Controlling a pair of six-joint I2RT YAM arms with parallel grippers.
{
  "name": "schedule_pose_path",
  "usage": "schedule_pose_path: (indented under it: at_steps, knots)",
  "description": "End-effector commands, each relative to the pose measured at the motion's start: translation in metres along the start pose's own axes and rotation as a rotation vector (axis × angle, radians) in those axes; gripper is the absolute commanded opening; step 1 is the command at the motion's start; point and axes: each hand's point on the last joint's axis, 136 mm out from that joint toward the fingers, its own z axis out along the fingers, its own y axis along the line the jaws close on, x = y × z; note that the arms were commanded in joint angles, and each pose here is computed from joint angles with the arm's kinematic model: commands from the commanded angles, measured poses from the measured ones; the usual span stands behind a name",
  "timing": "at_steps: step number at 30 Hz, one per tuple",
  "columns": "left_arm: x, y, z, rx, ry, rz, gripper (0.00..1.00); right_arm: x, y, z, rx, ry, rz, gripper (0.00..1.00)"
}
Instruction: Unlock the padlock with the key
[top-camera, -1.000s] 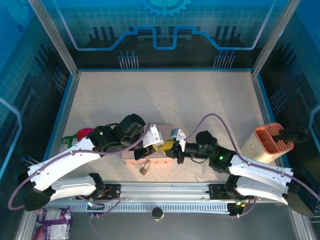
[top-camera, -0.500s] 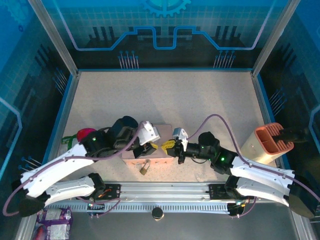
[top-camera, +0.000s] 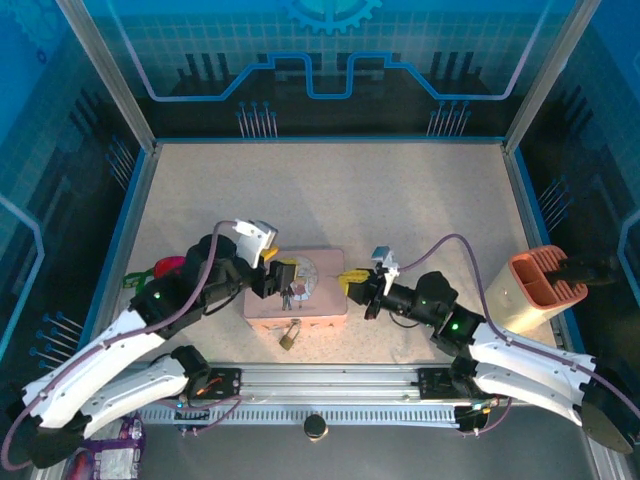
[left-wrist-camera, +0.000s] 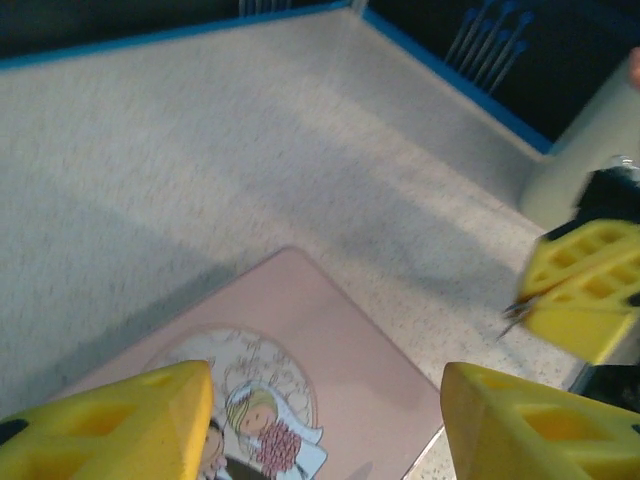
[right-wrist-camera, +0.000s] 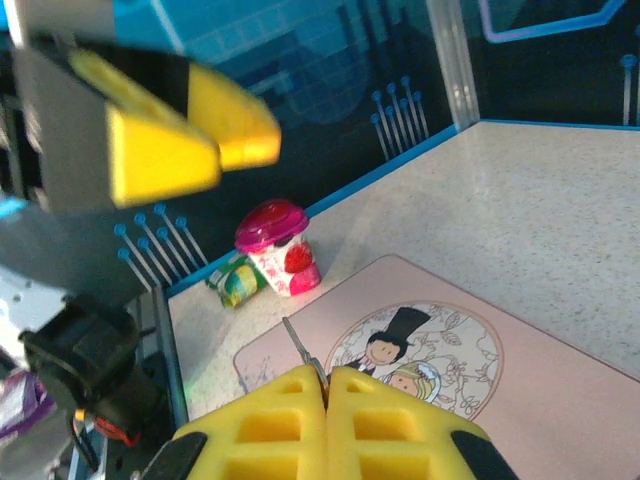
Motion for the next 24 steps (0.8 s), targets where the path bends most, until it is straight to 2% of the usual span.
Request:
schedule_pose_path:
  at_steps: [1,3,8,11,15,21,24]
  knots:
    - [0.044,0.056,-0.007,-0.312,0.191,-0.180,0.61,-0.007,-0.019,-0.008,0.121,-0.058,0.084,0.00]
    - [0.069,0.076,-0.015,-0.426,0.277,-0.265,0.64,-0.003,-0.026,-0.014,0.166,-0.049,0.103,0.00]
    - [0.106,0.072,-0.022,-0.415,0.338,-0.442,0.69,0.004,-0.031,-0.021,0.196,-0.033,0.129,0.00]
    - [0.126,0.063,-0.024,-0.396,0.411,-0.454,0.77,0.007,-0.033,-0.023,0.210,-0.022,0.136,0.00]
    - [0.147,0.054,-0.021,-0.436,0.517,-0.426,0.84,0.010,-0.036,-0.024,0.225,-0.012,0.137,0.00]
    - [0.170,0.058,-0.020,-0.482,0.552,-0.457,0.91,0.012,-0.039,-0.023,0.237,-0.009,0.145,0.00]
    - [0.183,0.054,-0.006,-0.435,0.540,-0.474,0.92,0.015,-0.041,-0.023,0.246,-0.012,0.151,0.00]
